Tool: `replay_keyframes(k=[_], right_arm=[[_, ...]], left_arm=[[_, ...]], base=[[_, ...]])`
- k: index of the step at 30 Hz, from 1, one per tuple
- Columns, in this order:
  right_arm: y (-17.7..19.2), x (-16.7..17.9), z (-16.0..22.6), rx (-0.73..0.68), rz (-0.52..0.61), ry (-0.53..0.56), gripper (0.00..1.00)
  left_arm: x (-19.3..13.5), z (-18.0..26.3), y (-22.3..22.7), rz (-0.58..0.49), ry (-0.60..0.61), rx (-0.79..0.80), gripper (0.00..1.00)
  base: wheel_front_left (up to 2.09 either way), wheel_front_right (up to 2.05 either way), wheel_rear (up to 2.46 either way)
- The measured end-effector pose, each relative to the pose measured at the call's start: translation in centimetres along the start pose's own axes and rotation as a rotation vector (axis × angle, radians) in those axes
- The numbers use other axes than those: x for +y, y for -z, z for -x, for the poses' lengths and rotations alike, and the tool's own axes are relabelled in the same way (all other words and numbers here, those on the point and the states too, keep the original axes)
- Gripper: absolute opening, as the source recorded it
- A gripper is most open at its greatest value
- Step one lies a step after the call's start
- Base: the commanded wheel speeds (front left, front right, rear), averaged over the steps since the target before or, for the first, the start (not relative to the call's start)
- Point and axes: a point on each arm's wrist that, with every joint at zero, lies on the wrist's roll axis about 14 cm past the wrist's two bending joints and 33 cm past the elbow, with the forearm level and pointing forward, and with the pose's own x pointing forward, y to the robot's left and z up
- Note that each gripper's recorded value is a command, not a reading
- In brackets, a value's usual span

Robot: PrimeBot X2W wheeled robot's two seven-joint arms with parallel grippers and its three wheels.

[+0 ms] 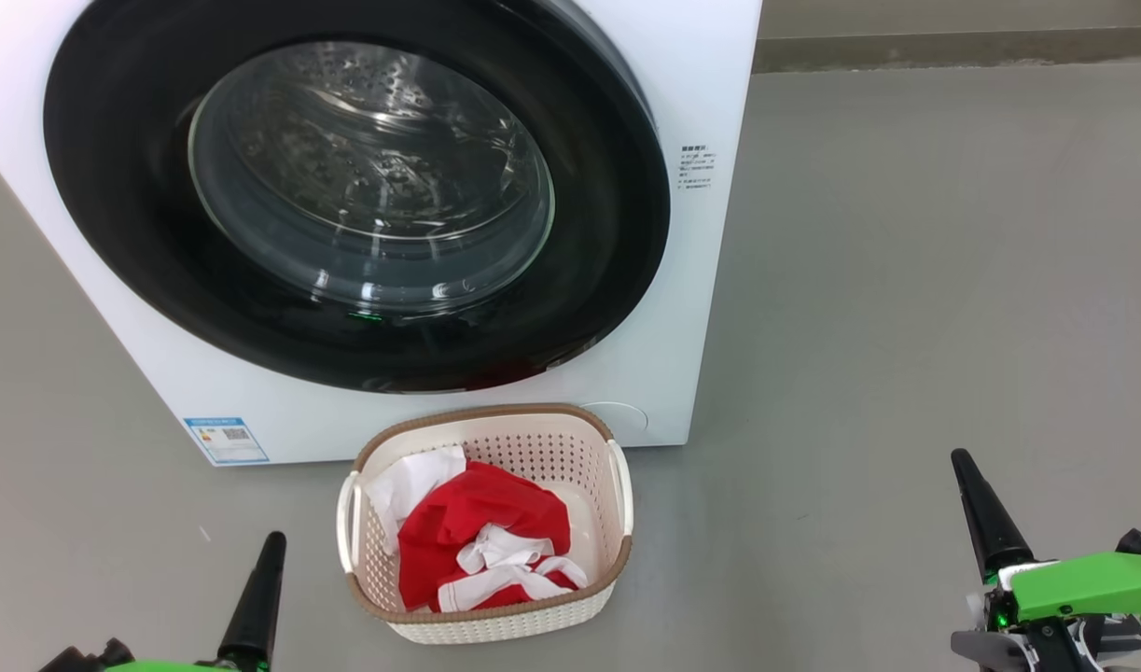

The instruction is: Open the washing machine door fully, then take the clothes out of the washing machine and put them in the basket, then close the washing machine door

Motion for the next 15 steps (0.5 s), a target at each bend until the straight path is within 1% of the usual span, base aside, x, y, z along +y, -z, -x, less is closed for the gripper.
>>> replay_keyframes(k=[15], right_arm=[[0.27, 0.72, -0.78, 0.022, -0.168, -0.026, 0.0]], left_arm=[[-0.83, -0.68, -0.26, 0.159, 0.033, 0.008, 0.0]], base=[[0.0, 0.0, 0.0]])
